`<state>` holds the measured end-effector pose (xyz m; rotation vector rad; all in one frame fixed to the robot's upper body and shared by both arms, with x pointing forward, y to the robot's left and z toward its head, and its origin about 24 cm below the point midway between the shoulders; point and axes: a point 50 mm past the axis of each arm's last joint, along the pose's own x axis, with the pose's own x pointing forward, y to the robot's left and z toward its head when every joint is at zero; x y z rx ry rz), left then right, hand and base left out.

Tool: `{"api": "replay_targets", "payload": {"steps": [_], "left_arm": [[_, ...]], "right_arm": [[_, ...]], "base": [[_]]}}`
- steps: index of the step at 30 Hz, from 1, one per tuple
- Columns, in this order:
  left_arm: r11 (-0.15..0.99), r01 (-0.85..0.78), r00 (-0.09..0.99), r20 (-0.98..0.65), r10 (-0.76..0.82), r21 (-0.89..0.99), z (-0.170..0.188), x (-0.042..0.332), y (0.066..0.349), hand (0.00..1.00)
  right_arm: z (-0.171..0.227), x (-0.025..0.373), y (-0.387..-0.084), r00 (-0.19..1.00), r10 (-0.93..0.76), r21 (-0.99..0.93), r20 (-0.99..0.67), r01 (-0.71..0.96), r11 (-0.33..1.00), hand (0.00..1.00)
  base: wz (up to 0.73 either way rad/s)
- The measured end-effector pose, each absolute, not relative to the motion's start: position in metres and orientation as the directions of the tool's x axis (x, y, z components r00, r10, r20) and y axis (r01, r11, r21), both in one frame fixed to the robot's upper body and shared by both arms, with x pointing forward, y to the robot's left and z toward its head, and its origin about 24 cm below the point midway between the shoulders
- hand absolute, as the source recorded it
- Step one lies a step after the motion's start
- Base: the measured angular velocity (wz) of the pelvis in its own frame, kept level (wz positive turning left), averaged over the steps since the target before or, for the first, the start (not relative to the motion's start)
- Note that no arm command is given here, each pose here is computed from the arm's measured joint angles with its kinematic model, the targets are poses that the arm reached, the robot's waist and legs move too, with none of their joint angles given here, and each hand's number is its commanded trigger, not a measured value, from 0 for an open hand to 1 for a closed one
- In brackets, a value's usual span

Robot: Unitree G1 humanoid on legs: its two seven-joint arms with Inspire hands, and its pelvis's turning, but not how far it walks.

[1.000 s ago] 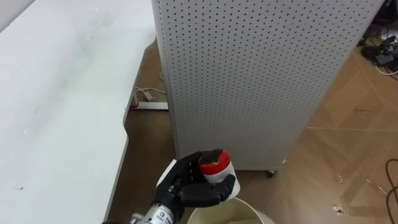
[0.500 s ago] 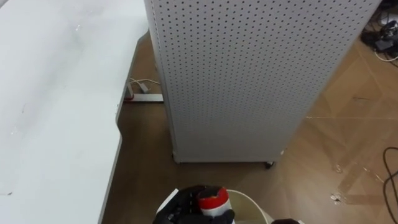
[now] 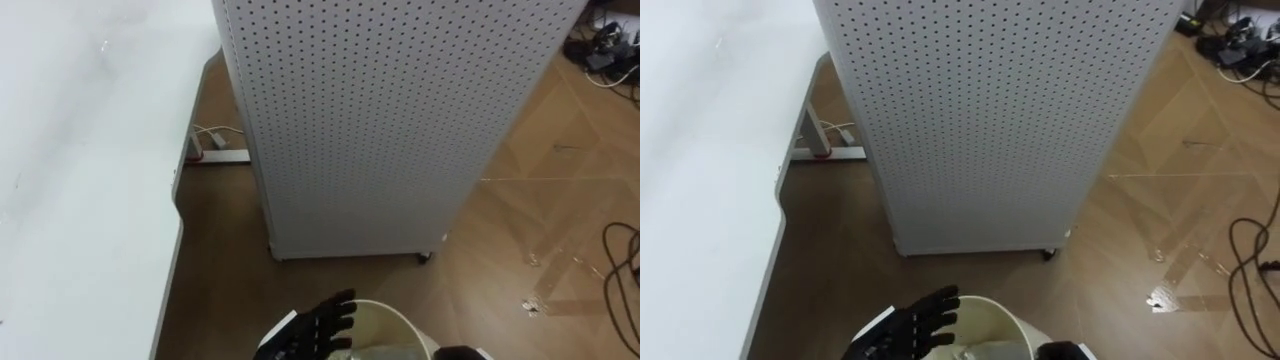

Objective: Pick garbage

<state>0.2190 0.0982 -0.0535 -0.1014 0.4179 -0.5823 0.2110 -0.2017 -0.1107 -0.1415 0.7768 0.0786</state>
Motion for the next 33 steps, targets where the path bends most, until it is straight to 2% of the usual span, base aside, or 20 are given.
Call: {"api": "replay_targets", "payload": {"steps": [15,25,33], "left_arm": [[0.816,0.542,0.74,-0.345,-0.577,-0.202,-0.052,0.216,0.097,0.0],[0.805,0.593,0.786,-0.204,-0.584,-0.018,-0.015,0.23,0.094,0.0],[0.834,0.483,0.87,-0.037,-0.492,0.267,0.024,0.244,0.105,0.0]], "right_arm": [[-0.109,0.212,-0.206,0.719,0.001,-0.087,-0.695,-0.086,0.993,1.0],[-0.116,0.196,-0.209,0.701,-0.018,-0.063,-0.713,-0.039,0.997,1.0],[-0.117,0.19,-0.216,0.696,-0.043,-0.062,-0.717,-0.002,0.998,1.0]], "base": [[-0.01],[0.0],[-0.07]]}}
